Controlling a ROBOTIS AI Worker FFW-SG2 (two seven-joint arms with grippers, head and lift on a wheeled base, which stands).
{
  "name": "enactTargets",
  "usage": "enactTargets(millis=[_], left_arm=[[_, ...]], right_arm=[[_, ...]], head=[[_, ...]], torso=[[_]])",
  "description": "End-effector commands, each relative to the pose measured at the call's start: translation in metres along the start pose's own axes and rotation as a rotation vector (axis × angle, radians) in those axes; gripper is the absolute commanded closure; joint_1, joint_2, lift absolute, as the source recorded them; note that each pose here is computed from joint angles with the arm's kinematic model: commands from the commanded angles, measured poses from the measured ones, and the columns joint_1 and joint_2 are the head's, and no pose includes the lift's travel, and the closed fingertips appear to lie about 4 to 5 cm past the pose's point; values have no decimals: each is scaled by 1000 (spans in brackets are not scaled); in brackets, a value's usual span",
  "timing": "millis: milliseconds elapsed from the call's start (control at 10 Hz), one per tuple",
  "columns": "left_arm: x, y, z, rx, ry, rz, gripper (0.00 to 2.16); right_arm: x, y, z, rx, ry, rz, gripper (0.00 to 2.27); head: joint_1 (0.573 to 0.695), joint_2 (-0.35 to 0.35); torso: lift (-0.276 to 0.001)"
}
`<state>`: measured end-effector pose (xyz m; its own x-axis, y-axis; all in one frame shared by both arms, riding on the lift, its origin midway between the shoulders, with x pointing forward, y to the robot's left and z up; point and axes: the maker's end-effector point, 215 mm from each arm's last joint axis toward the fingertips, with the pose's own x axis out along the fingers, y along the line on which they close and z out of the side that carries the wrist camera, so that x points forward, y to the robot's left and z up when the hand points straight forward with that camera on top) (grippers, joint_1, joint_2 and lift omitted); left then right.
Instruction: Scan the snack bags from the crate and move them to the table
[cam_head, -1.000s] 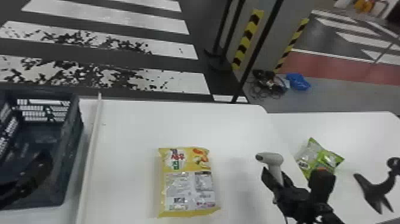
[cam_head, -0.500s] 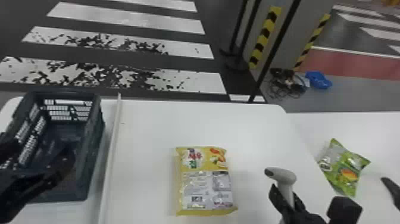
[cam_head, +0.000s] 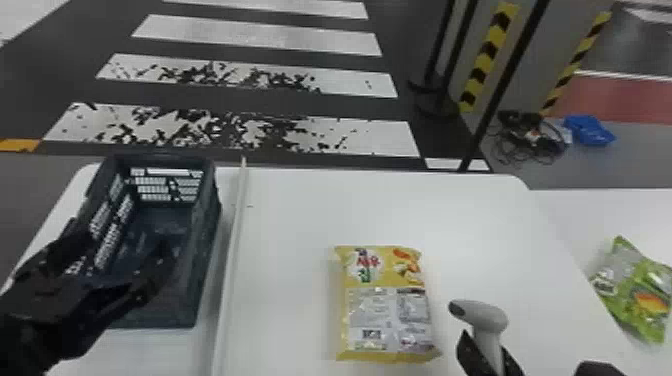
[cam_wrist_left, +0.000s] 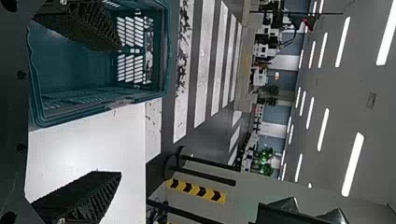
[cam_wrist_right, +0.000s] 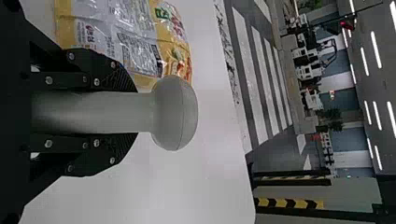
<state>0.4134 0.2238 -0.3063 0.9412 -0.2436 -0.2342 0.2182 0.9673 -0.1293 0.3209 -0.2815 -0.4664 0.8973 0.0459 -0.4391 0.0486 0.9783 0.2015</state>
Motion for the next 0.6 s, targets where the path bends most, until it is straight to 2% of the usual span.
enactTargets(millis=[0,200,500], left_arm=[[-1,1,1,2,-2,3,36],[-1,1,0,-3,-4,3,36],[3,-7,0,-10,-7,-11,36]], right_arm=[[-1,34,-16,17,26,52,2240],[-10,69,-21,35,15,102,2240],[-25,102,-19,29,-6,131,2240]], head=[[695,-100],[695,-24],[695,37]], torso=[[-95],[-95],[-95]])
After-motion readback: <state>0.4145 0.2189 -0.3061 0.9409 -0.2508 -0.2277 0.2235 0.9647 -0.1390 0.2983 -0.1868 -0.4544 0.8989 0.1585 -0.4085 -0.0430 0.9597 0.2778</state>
